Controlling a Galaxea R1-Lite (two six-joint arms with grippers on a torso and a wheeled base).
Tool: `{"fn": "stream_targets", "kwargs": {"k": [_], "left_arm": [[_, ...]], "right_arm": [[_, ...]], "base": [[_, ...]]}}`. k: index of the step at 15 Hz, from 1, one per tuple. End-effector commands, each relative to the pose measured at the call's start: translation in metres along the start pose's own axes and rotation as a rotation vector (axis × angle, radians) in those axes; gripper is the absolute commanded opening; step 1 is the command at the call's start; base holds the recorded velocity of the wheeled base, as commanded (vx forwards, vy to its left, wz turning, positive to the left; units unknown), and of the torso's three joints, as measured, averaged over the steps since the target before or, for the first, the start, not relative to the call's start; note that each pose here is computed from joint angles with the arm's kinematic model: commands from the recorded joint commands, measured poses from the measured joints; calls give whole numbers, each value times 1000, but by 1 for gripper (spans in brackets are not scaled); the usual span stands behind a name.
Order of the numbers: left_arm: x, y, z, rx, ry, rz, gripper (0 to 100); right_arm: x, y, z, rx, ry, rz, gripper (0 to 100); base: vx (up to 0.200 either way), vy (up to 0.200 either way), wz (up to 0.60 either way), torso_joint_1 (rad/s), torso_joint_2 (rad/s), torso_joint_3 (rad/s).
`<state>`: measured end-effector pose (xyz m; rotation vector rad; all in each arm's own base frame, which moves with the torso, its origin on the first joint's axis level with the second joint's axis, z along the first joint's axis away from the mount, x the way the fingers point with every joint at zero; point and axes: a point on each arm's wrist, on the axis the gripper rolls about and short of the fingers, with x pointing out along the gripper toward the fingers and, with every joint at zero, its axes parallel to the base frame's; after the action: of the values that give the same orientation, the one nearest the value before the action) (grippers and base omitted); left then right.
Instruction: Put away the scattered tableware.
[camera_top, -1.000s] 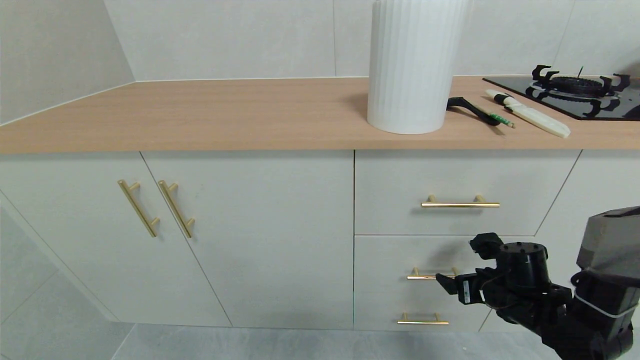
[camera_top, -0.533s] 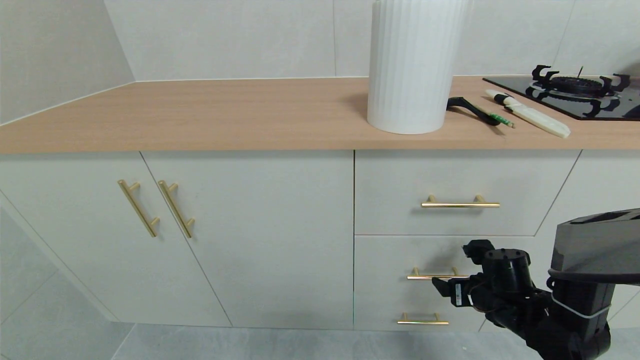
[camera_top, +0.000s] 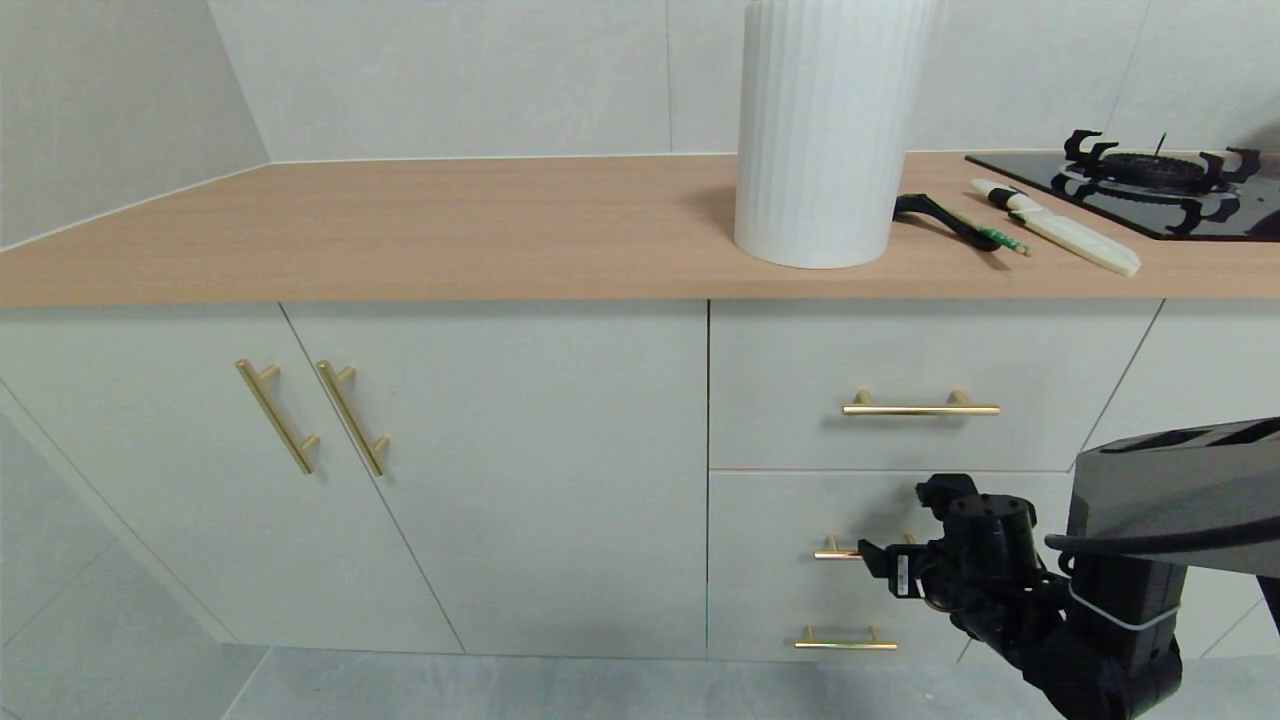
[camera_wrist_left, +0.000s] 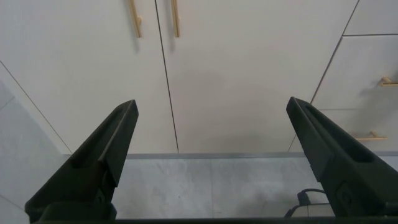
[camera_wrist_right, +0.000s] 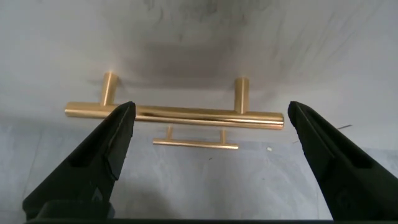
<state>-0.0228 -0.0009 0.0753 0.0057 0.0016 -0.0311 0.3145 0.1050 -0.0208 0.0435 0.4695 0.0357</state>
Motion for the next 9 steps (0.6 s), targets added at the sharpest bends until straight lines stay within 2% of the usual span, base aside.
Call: {"fn": "stream_targets", "kwargs": {"k": [1,9], "left_arm": [[0,0,0,0,0,0,100],[0,0,0,0,0,0,100]], "right_arm": [[7,0,-9,-6,10,-20,100],[7,-1,-16,-26,41,-25,100]], "base": [[0,0,0,0,0,0],[0,0,0,0,0,0]]}}
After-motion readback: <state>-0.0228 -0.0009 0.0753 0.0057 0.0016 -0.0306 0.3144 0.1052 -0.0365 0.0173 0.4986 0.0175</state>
